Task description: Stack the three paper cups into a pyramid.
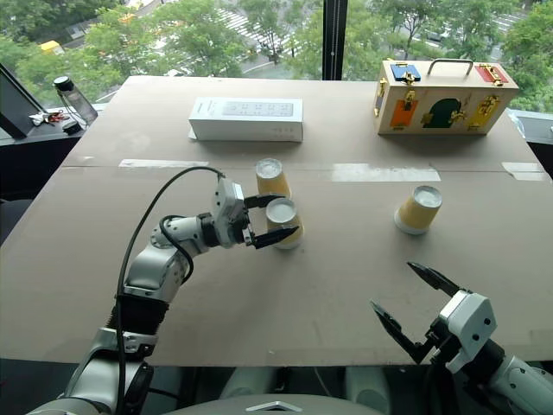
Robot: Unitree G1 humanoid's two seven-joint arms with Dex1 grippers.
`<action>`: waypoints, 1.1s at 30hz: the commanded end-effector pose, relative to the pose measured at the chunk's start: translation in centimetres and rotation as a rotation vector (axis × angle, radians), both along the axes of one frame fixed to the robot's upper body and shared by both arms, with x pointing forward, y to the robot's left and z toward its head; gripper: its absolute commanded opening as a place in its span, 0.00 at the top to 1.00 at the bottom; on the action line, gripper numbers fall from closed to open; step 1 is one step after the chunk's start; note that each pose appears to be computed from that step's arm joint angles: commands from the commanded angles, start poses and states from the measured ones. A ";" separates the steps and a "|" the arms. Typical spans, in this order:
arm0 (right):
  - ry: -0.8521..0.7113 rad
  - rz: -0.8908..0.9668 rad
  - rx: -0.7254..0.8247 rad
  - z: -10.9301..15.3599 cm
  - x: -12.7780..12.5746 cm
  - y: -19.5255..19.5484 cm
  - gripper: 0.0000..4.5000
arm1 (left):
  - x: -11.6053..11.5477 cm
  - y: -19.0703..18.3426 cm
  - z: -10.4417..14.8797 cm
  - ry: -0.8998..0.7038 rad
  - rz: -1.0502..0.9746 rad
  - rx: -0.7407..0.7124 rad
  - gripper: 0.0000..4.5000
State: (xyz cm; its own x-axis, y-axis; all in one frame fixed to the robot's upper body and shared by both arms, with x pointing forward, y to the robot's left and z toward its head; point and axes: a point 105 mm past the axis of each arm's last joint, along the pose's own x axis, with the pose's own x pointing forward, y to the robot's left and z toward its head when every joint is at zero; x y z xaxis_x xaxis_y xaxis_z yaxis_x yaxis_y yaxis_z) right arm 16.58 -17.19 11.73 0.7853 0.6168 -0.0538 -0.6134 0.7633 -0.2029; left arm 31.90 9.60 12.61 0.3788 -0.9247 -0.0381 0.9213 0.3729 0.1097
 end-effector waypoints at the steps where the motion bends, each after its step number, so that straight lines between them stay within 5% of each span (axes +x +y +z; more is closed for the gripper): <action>1: -0.052 -0.089 -0.007 1.1 0.8 -1.1 0.00 | -0.1 0.3 1.7 -0.029 0.015 -0.038 0.01; 12: -0.057 -0.387 -0.066 2.2 7.2 -4.9 0.00 | -6.1 5.1 3.8 0.040 0.007 -0.096 0.01; 18: -0.023 -0.499 0.036 3.0 12.4 -6.9 0.00 | -8.9 5.1 4.6 0.041 -0.077 -0.141 0.01; 33: 0.058 -0.477 0.184 3.4 15.9 -6.4 0.00 | -11.0 3.4 5.2 0.098 -0.195 -0.159 0.01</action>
State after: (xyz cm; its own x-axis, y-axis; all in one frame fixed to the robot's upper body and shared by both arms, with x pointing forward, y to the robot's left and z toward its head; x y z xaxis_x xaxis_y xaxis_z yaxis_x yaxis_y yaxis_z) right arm 32.35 -23.86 13.49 0.9789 0.1848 -0.0867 -0.1865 0.9824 -0.0113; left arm 21.50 13.40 17.08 0.2259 -0.9718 0.0671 0.9734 0.2226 -0.0537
